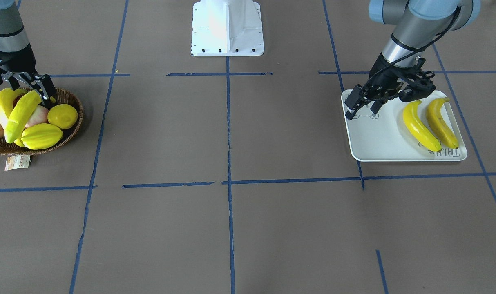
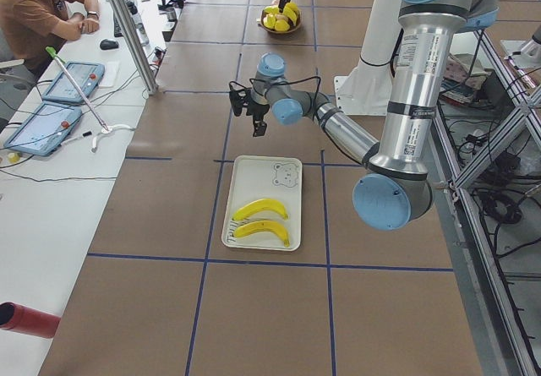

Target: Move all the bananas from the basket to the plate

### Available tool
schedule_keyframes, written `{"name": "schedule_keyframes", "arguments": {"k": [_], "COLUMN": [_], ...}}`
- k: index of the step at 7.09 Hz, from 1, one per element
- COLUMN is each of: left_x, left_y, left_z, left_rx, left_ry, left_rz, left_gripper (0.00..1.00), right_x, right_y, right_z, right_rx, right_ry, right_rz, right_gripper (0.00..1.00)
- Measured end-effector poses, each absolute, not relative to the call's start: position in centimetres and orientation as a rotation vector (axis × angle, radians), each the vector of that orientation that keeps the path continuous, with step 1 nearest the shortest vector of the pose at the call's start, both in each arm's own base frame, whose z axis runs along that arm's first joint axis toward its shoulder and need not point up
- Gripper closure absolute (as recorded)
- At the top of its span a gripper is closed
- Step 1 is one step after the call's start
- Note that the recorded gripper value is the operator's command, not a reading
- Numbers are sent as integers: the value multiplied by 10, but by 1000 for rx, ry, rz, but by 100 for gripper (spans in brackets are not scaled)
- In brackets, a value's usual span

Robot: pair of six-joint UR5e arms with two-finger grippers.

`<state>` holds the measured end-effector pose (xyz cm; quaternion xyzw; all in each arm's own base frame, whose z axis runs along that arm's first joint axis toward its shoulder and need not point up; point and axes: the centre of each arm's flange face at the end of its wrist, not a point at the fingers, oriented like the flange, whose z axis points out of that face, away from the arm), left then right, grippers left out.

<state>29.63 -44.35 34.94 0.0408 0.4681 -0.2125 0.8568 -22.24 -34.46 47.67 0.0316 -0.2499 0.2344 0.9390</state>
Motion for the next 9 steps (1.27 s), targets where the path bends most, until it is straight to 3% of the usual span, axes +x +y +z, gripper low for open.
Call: {"name": "schedule_keyframes", "arguments": {"k": [6, 7, 9], "left_x": [297, 297, 296], "left_y": [-441, -441, -440], "left_z": [345, 344, 343], "left_rx": [88, 89, 89], "left_ry": [992, 993, 994], "left_rz": [-440, -439, -439], "left_gripper": [0, 0, 0], "right_x": [-235, -239, -243], "right_y": [-336, -334, -332], "right_z": [512, 516, 522], "right_rx": [11, 4, -5], "right_ry": [-451, -445, -434], "right_rz": [447, 437, 434], "right_gripper": [2, 12, 69]}}
